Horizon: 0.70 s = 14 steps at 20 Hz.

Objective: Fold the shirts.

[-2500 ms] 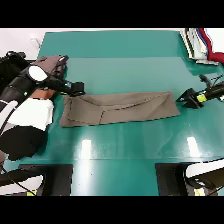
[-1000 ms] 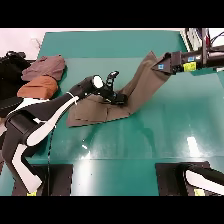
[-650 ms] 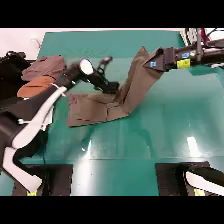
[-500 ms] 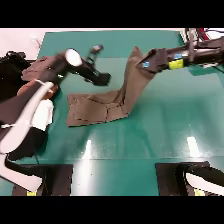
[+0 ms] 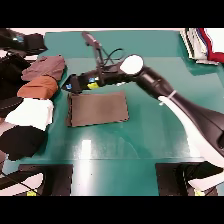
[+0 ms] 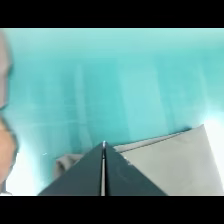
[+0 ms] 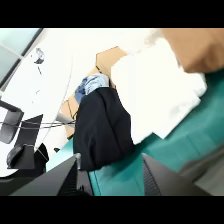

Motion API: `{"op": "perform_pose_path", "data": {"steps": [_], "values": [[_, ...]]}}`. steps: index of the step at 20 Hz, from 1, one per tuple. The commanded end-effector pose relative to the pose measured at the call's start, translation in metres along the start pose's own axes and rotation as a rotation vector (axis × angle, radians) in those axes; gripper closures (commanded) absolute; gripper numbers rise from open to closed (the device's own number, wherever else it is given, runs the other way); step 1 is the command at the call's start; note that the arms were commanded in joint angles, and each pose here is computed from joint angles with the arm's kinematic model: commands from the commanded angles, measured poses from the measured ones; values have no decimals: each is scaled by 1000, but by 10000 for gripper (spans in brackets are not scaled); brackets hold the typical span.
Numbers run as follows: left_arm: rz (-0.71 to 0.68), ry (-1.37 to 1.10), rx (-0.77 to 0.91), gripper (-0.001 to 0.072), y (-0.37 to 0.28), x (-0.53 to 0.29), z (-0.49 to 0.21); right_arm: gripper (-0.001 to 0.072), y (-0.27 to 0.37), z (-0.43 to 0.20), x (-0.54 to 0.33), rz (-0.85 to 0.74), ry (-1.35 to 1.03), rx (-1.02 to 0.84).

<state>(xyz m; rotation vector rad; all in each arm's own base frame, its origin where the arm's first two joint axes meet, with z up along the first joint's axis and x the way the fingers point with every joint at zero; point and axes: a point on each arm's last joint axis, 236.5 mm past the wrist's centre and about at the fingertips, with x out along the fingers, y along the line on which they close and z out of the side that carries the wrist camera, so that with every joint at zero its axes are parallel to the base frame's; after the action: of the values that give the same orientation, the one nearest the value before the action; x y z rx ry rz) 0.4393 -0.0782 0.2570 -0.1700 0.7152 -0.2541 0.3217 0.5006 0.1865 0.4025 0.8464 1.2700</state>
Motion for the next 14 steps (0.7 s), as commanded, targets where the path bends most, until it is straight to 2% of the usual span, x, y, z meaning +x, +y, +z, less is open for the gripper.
{"op": "perform_pose_path", "data": {"steps": [1, 2, 4, 8, 9, 10, 12, 14], "values": [[40, 11, 5, 681, 14, -23, -5, 282, -21, -14, 10, 5, 97, 13], [34, 15, 13, 681, 13, -23, -6, 285, -46, -20, -8, -48, 140, 37], [29, 14, 13, 681, 12, -23, -6, 375, -99, -39, -52, -159, 211, 109], [8, 24, 30, 681, 1, -18, -8, 370, -209, -98, -161, -451, 251, 318], [-4, 31, 42, 681, -6, -14, -10, 252, -233, -114, -184, -498, 226, 400], [-16, 32, 59, 681, -12, -8, -10, 83, -251, -129, -200, -529, 189, 499], [-38, 33, 74, 681, -23, 1, -11, 64, -281, -165, -216, -568, 177, 653], [-53, 34, 80, 681, -30, 10, -11, 123, -285, -182, -197, -491, 181, 748]]}}
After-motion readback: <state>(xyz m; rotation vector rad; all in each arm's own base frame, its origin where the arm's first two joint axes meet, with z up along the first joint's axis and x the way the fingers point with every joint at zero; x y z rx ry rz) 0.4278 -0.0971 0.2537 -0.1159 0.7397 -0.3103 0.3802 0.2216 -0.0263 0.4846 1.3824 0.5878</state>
